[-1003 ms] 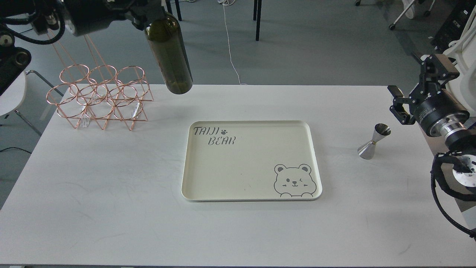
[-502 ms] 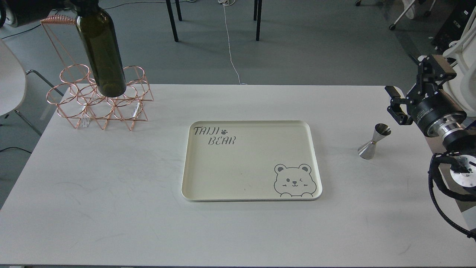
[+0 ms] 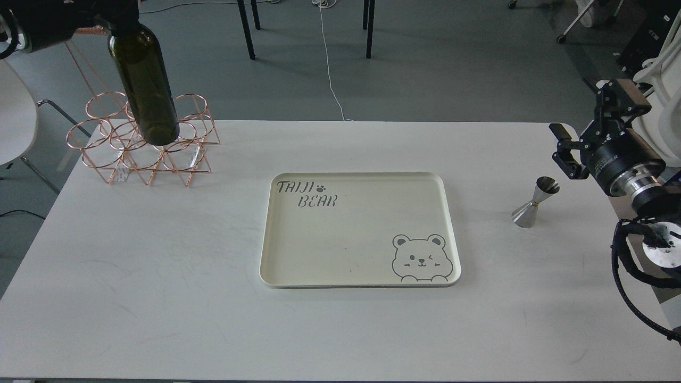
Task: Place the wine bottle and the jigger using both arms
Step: 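Carry the bottle over the copper rack and lower it in, then release the bottle and withdraw the left gripper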
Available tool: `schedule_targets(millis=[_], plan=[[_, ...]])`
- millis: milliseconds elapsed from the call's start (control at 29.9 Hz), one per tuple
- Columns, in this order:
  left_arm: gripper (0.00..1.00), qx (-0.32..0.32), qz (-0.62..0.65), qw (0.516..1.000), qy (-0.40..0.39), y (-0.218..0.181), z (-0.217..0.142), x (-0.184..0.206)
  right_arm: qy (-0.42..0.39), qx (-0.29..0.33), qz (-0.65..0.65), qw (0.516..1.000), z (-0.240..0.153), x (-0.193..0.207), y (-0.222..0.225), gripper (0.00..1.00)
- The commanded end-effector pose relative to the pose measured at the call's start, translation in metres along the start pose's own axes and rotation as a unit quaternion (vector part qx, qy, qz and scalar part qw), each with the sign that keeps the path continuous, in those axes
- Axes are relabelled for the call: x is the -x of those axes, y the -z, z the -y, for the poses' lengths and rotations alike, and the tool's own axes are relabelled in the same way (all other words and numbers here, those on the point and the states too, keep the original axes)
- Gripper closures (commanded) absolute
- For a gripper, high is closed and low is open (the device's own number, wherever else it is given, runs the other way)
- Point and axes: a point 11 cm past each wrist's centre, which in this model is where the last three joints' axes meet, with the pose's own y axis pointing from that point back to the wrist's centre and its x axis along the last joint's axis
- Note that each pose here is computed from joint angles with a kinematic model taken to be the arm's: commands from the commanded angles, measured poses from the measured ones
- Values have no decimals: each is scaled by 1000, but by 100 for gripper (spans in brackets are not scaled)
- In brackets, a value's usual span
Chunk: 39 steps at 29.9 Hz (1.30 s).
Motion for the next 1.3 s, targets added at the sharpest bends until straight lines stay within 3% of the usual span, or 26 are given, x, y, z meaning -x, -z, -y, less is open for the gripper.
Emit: schedule_targets(millis=[0, 635, 936, 1271], plan=[[90, -2, -9, 1000, -1, 2, 0, 3, 0, 0, 0, 1000, 0, 0, 0, 3], [88, 1, -25, 1000, 8, -2, 9, 30, -1, 3, 0, 1000, -1, -1, -2, 3], [80, -20, -44, 999, 14, 7, 10, 66, -2, 6, 2, 1000, -3, -1, -5, 3], [64, -30, -69, 997, 32, 6, 12, 106, -10, 10, -1, 1000, -5, -3, -9, 3]])
